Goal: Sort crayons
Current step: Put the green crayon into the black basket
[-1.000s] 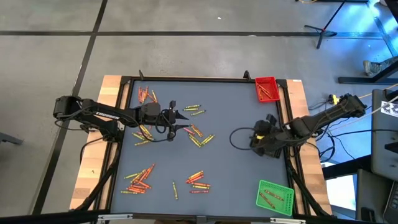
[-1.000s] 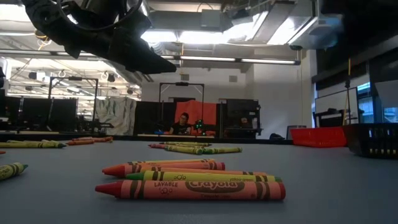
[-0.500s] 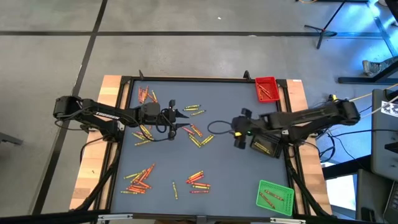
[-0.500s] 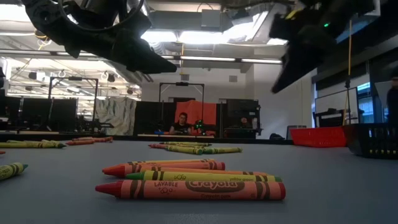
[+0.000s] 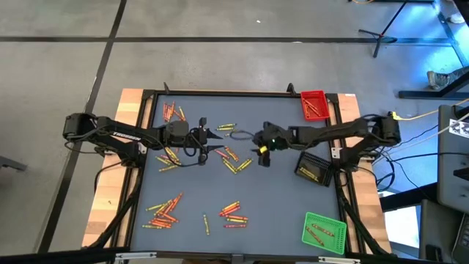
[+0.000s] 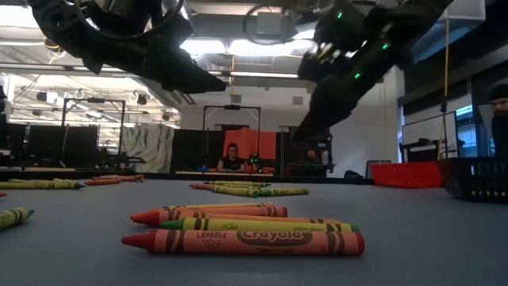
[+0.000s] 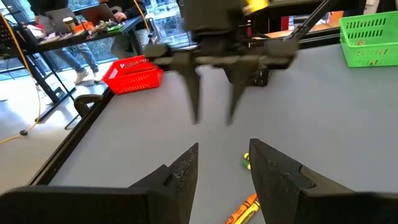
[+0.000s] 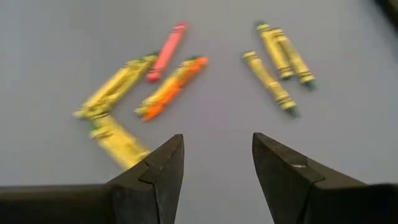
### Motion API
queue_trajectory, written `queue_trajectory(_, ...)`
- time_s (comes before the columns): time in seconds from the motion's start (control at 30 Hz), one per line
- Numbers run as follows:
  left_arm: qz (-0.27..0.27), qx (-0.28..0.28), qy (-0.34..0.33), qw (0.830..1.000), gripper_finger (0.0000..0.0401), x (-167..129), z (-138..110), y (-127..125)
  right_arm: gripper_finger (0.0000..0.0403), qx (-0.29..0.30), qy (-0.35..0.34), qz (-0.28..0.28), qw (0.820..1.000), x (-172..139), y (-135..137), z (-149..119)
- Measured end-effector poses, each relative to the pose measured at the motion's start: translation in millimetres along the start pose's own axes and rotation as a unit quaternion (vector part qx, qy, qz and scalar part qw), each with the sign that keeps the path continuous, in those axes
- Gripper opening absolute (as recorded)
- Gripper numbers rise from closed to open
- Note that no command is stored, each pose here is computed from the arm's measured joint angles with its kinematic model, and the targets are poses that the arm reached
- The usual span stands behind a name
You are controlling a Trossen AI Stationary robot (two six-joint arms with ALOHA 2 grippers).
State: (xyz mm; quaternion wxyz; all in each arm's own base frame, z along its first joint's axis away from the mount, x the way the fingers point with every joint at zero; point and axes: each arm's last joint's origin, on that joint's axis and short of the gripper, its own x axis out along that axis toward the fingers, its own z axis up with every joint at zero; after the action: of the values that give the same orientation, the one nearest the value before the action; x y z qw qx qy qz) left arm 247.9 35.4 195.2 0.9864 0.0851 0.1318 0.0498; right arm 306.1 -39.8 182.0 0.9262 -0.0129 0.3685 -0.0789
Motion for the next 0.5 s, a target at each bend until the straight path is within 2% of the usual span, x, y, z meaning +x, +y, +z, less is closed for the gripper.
queue_trajectory(0.17,0.0,0.0,0.0,1.0,0.0127,0.0,0.1,0.0,0.0189,-0.008,-0.012,-0.014,1.0,17.6,-34.9,-4.8)
queue_trajectory(0.37,0.001,0.0,0.0,1.0,0.0127,0.0,0.1,0.1,0.0189,0.013,-0.016,0.011,1.0,37.3,-69.9,-5.3)
queue_trajectory(0.5,0.001,0.0,-0.001,1.0,0.0127,0.0,0.2,0.1,0.0188,0.006,-0.02,0.044,0.999,50.5,-81.5,-3.3)
